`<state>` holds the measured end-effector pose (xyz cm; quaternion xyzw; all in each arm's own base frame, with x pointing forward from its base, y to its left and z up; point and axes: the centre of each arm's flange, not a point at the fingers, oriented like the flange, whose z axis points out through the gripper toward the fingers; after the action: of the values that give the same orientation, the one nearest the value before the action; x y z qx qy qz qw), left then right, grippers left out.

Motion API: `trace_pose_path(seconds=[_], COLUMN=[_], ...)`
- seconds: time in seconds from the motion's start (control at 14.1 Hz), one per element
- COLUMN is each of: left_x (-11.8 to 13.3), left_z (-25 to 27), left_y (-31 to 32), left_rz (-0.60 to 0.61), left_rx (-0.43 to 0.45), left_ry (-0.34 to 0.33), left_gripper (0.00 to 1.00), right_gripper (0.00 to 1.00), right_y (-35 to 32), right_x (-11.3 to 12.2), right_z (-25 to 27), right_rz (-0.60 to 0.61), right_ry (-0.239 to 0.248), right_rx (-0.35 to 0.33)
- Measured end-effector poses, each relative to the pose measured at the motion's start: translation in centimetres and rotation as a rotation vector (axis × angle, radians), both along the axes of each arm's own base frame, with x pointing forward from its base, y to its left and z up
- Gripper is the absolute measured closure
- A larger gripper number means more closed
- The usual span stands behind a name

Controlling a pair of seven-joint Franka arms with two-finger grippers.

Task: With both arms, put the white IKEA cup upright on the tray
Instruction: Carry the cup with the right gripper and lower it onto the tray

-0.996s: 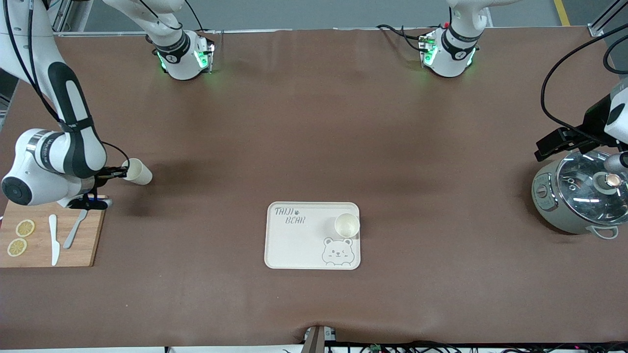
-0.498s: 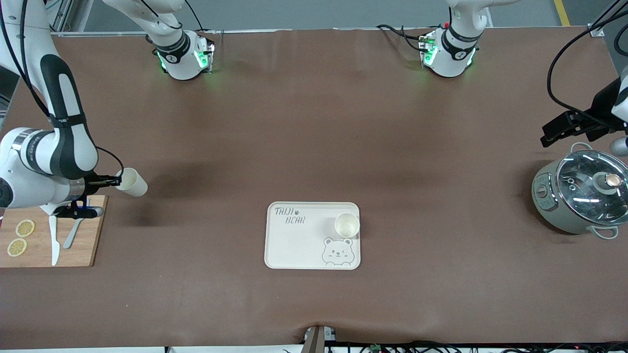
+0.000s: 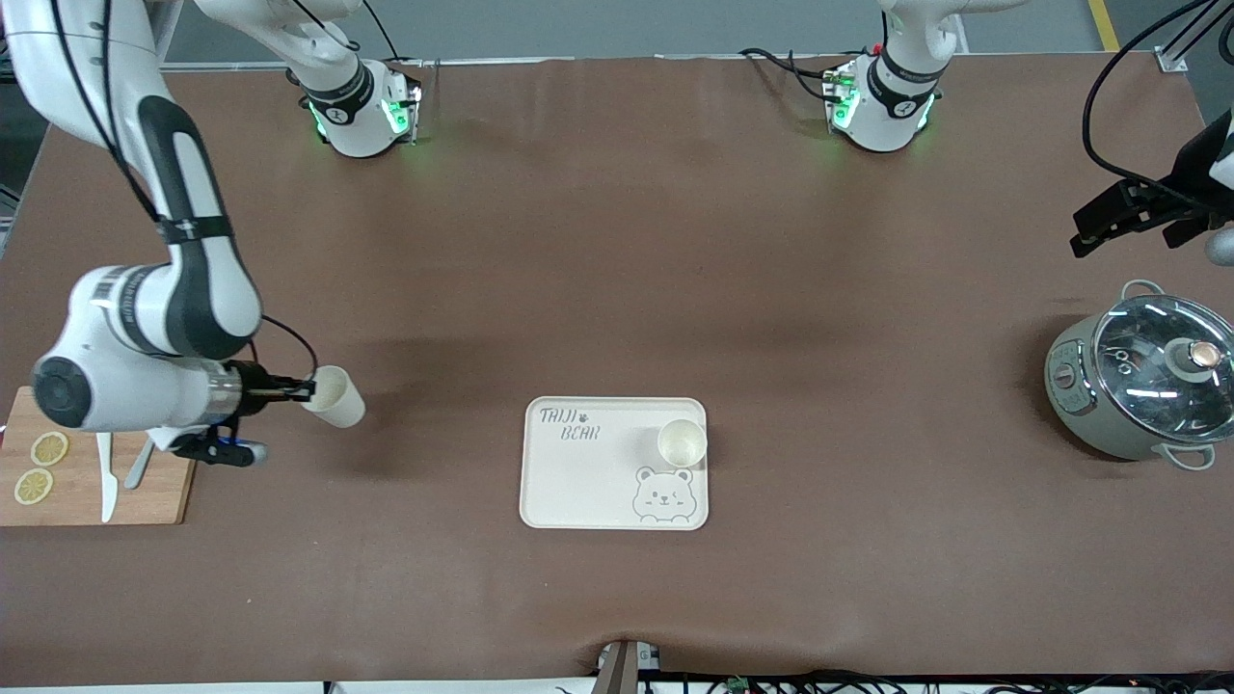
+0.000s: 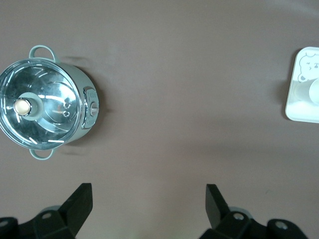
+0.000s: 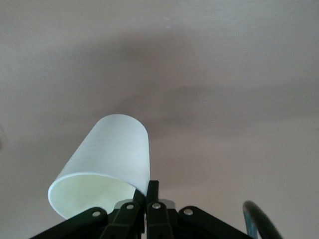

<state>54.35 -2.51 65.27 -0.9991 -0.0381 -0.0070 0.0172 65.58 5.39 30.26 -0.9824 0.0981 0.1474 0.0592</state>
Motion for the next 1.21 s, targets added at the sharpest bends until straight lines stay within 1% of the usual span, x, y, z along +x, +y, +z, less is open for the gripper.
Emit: trace_pose_path(seconds=[0.07, 0.21, 0.28, 0.43, 0.5, 0.57, 0.64, 0.71, 0.92, 1.0, 1.21], left_x=[-0.3, -0.9, -1.2, -1.8, -2.1, -2.3, -2.4, -2.4, -2.1, -2.0, -1.9], left_z=[-0.1, -0.3, -0.3, -0.1, 0.2, 0.3, 0.3, 0.1, -0.6, -0.8, -1.0], left_y=[0.2, 0.7, 0.9, 1.2, 1.2, 1.2, 1.0, 0.8, 0.4, 0.3, 0.3], left_rz=[-0.002, 0.004, 0.008, 0.013, 0.013, 0.012, 0.009, 0.005, -0.003, -0.004, -0.004], left_rx=[0.001, 0.002, 0.002, 0.002, 0.003, 0.003, 0.003, 0.003, 0.003, 0.003, 0.003], left_ry=[0.005, 0.011, 0.013, 0.01, 0.006, 0.004, 0.005, 0.008, 0.021, 0.026, 0.029], left_gripper=[0.0, 0.0, 0.0, 0.0, 0.0, 0.0, 0.0, 0.0, 0.0, 0.0, 0.0], right_gripper=[0.97, 0.97, 0.97, 0.97, 0.97, 0.97, 0.97, 0.97, 0.97, 0.97, 0.97], right_y=[1.6, 4.7, 6.3, 9.0, 10.5, 12.0, 13.7, 15.5, 20.8, 22.1, 24.5], right_x=[0.7, 1.9, 2.4, 3.2, 3.2, 3.0, 2.8, 2.5, 2.2, 2.1, 1.8], right_z=[-0.7, -1.7, -1.7, -1.4, -1.4, -1.5, -1.3, -1.1, -1.4, -2.1, -4.2], right_rz=[-0.036, -0.12, -0.159, -0.239, -0.28, -0.32, -0.362, -0.408, -0.546, -0.58, -0.658], right_ry=[0.004, 0.008, -0.009, -0.056, -0.068, -0.069, -0.064, -0.051, 0.005, 0.014, 0.029], right_rx=[-0.005, 0.026, 0.035, 0.03, 0.021, 0.011, 0.004, 0.012, 0.082, 0.09, 0.075])
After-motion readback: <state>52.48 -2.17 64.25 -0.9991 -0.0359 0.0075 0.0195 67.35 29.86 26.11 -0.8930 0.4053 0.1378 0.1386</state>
